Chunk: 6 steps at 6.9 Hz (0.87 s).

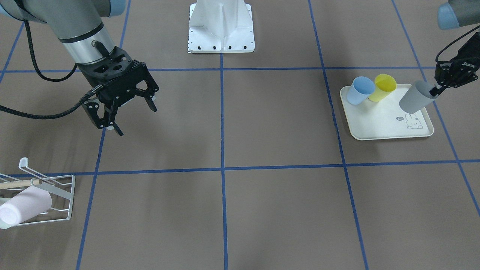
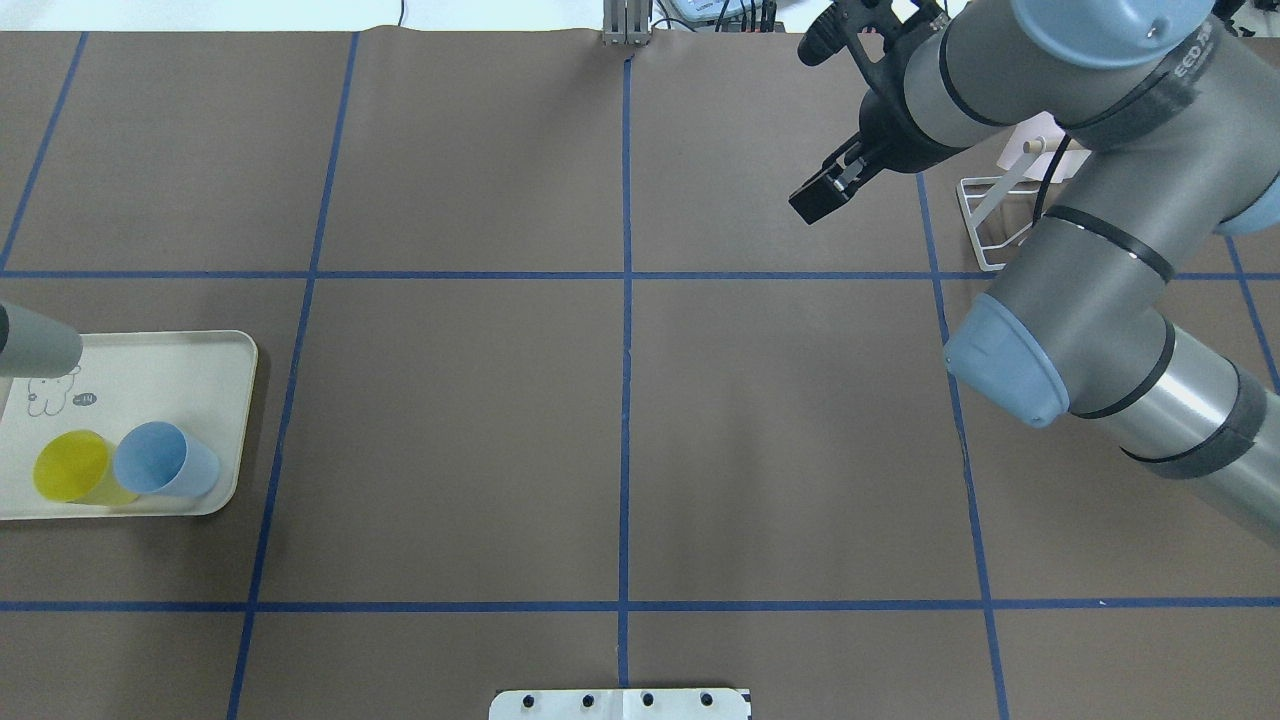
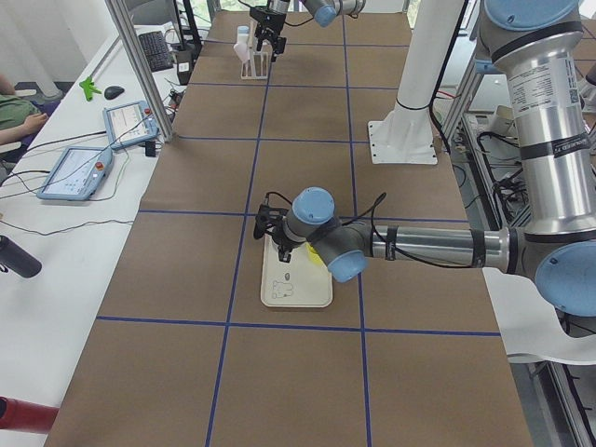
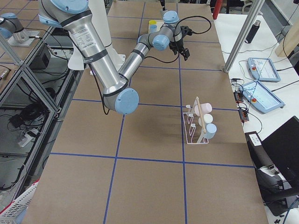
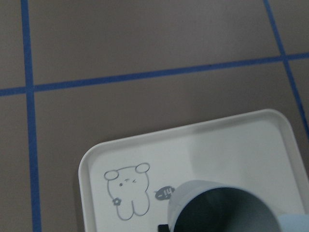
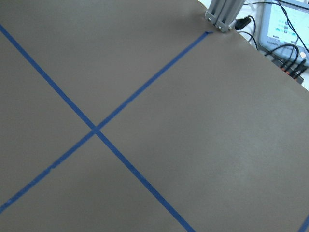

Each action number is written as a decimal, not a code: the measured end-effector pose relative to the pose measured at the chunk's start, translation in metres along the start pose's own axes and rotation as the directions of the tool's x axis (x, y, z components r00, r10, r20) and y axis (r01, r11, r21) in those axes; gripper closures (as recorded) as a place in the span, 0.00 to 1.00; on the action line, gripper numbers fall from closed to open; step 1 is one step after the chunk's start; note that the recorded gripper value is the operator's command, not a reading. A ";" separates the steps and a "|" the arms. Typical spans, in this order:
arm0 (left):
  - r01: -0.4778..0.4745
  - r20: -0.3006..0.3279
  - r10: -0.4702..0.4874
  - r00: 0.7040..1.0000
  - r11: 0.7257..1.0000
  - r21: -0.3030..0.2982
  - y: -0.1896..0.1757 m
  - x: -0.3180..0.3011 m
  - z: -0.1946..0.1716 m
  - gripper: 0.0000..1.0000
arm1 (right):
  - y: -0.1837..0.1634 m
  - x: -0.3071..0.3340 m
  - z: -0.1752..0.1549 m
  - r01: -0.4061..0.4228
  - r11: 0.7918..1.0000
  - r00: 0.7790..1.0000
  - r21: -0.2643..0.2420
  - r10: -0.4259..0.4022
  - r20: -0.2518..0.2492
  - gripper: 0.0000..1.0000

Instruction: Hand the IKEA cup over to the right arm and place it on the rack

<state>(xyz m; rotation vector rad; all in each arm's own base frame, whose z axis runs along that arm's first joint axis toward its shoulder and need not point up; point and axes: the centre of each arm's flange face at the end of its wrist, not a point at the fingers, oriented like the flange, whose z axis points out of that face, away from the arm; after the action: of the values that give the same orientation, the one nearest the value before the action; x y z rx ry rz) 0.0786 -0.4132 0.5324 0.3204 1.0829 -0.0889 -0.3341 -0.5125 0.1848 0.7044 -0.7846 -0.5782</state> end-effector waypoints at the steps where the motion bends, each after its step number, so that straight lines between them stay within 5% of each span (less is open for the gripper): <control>1: 0.088 -0.070 -0.088 0.994 0.996 0.001 -0.018 0.035 -0.008 1.00 | -0.001 -0.016 0.010 0.002 0.998 1.000 0.057 -0.003 0.020 0.01; 4: 0.319 -0.242 -0.334 0.911 0.943 -0.098 -0.069 0.138 -0.029 1.00 | -0.002 -0.074 0.029 0.051 0.984 0.997 0.170 -0.061 0.054 0.01; 6: 0.377 -0.304 -0.405 0.862 0.914 -0.150 -0.095 0.200 -0.035 1.00 | -0.001 -0.108 0.041 0.090 0.958 0.988 0.274 -0.120 0.094 0.01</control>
<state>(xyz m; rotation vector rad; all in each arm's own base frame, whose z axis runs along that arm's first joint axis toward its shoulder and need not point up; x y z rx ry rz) 0.1210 -0.4764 0.3210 0.0298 1.4728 -0.3629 -0.4297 -0.4524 0.1585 0.9756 -0.9430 -0.6166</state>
